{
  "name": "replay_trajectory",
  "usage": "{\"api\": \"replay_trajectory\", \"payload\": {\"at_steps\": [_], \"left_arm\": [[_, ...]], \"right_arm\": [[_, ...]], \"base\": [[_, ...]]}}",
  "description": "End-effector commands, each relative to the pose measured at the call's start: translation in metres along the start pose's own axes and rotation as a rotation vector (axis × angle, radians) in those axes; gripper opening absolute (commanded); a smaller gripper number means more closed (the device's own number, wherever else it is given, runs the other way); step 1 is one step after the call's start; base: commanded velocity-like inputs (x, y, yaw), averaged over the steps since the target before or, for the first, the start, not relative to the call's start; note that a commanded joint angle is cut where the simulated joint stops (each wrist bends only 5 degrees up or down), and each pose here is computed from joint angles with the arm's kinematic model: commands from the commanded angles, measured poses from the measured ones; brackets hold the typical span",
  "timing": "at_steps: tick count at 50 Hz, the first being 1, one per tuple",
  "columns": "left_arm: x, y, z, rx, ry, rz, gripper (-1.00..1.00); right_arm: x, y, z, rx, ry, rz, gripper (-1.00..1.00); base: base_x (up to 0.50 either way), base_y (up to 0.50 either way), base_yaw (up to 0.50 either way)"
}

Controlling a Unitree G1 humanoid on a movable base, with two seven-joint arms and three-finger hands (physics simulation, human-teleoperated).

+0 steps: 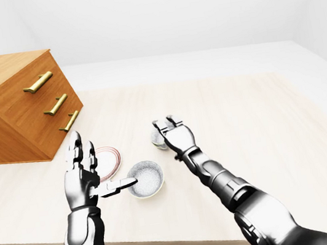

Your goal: Stack the bowl at the front on the bowl in the middle.

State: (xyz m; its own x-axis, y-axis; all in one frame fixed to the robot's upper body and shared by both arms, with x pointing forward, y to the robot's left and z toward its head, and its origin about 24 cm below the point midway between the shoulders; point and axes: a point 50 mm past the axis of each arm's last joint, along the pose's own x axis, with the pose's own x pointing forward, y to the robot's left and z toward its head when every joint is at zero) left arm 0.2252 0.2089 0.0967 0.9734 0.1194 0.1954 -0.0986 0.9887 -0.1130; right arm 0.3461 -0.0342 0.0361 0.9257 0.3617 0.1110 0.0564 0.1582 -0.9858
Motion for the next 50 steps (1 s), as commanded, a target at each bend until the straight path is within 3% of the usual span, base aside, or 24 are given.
{"api": "replay_trajectory", "payload": {"at_steps": [1,2,5,7,14,21,28,39,50], "left_arm": [[0.001,0.001,-0.004,-0.003,0.017,0.002,1.00],[0.001,0.001,-0.004,-0.003,0.017,0.002,1.00],[0.000,0.001,-0.003,-0.004,0.013,0.002,1.00],[-0.001,0.001,-0.002,-0.003,0.009,0.002,1.00],[-0.002,0.000,0.001,-0.003,-0.005,-0.002,1.00],[-0.002,-0.003,0.007,-0.004,-0.028,-0.007,1.00],[-0.001,-0.005,0.010,-0.020,-0.046,-0.011,1.00],[-0.003,-0.008,0.022,-0.057,-0.097,-0.007,1.00],[-0.014,-0.008,0.046,-0.110,-0.201,-0.008,1.00]], "right_arm": [[0.002,-0.036,0.005,0.121,0.014,-0.228,1.00],[0.001,-0.037,0.005,0.129,0.014,-0.238,1.00],[-0.007,-0.066,0.009,0.243,0.022,-0.411,1.00],[-0.015,-0.084,0.014,0.324,0.002,-0.444,1.00],[-0.029,-0.112,0.021,0.414,-0.057,-0.478,1.00],[-0.031,-0.115,0.011,0.445,-0.039,-0.481,1.00],[-0.041,-0.117,0.000,0.589,-0.032,-0.444,1.00],[-0.094,-0.151,-0.009,0.995,-0.196,-0.496,1.00],[-0.144,-0.168,-0.027,1.158,-0.236,-0.617,1.00]], "base": [[0.00,0.00,0.00],[0.00,0.00,0.00],[0.00,0.00,0.00],[0.00,0.00,0.00],[0.00,0.00,0.00],[0.00,0.00,0.00],[0.00,0.00,0.00],[0.00,0.00,0.00],[0.00,0.00,0.00]]}}
